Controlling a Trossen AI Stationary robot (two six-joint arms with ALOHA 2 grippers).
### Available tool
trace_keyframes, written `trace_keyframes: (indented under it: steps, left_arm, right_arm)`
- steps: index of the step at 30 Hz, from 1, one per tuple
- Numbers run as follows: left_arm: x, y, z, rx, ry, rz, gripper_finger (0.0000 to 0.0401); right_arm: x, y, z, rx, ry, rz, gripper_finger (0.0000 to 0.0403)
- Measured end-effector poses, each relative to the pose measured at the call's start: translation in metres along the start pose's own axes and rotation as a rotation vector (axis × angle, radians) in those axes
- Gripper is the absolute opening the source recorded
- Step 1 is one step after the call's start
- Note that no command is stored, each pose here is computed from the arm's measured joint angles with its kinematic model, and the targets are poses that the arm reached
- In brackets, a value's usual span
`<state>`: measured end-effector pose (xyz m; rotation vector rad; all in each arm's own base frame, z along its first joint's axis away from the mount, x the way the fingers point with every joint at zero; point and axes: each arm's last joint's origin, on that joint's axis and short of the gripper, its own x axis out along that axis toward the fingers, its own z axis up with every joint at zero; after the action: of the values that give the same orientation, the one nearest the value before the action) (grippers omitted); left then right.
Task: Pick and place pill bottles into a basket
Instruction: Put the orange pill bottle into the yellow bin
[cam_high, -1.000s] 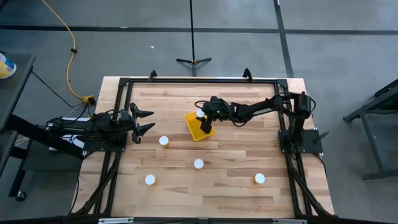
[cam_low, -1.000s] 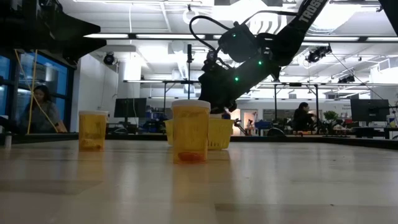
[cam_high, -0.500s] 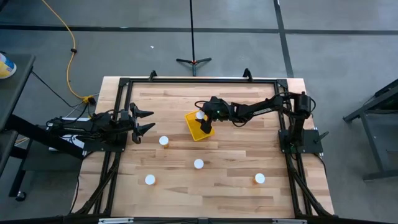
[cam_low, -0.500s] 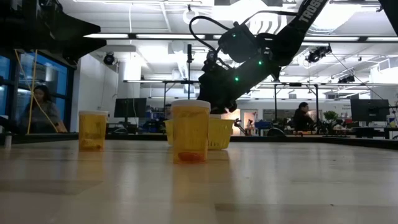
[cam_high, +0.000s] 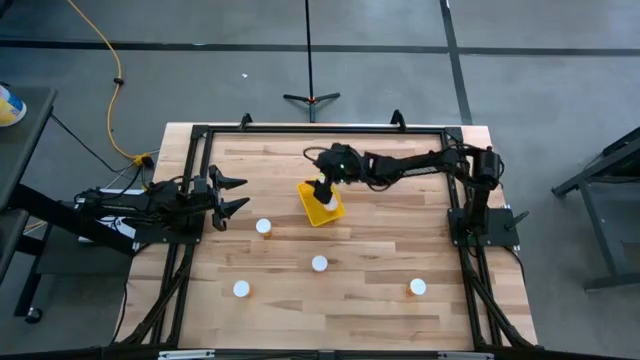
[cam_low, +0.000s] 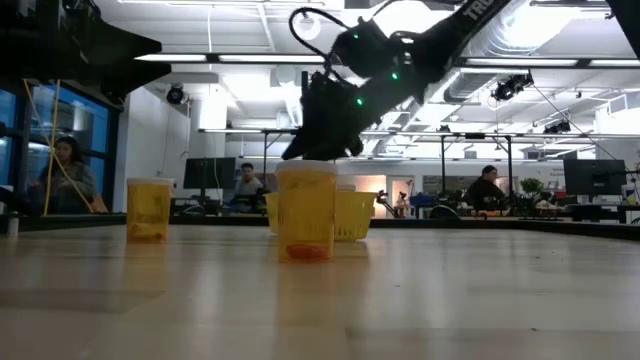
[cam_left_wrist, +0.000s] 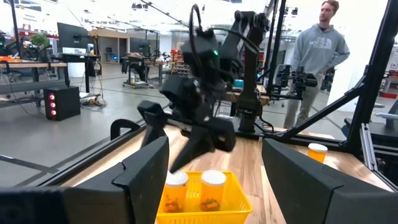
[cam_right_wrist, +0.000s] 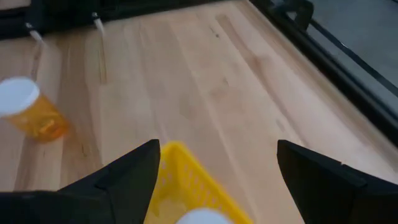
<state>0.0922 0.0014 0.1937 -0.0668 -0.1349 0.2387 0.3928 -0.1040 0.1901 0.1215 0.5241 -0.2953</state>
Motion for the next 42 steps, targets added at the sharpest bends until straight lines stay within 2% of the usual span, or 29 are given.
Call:
trace_keyframes:
  steps: [4, 8, 14, 19, 24, 28, 30, 36, 42]
  left_arm:
    - [0.0, 0.0, 0.0, 0.0, 0.0, 0.0, 0.0292]
    - [0.0, 0.0, -0.001, 0.003, 0.008, 0.001, 0.0292]
    - [0.0, 0.0, -0.001, -0.016, 0.008, 0.001, 0.0292]
    - [0.0, 0.0, -0.001, -0.016, 0.008, 0.001, 0.0292]
    - [0.0, 0.0, -0.001, -0.016, 0.008, 0.001, 0.0292]
    - [0.0, 0.0, -0.001, -0.017, 0.008, 0.001, 0.0292]
    - [0.0, 0.0, -0.001, -0.016, 0.01, 0.001, 0.0292]
    - [0.0, 0.0, -0.003, -0.011, 0.026, 0.001, 0.0292]
    - [0.0, 0.0, -0.003, -0.01, 0.028, 0.002, 0.0292]
  right_arm:
    - [-0.003, 0.002, 0.023, -0.019, 0.003, 0.026, 0.0314]
    - [-0.016, 0.002, 0.051, -0.047, 0.031, -0.035, 0.0314]
    - [-0.062, 0.005, 0.095, -0.082, 0.157, -0.061, 0.0314]
    - [-0.111, 0.018, 0.112, -0.119, 0.27, -0.111, 0.0314]
    - [-0.156, 0.04, 0.107, -0.108, 0.351, -0.166, 0.0314]
    - [-0.197, 0.057, 0.101, -0.072, 0.359, -0.301, 0.0314]
    - [-0.219, 0.063, 0.097, -0.048, 0.367, -0.326, 0.0314]
    - [-0.268, 0.084, 0.075, 0.012, 0.448, -0.259, 0.0314]
    - [-0.283, 0.111, 0.035, 0.043, 0.575, -0.133, 0.0314]
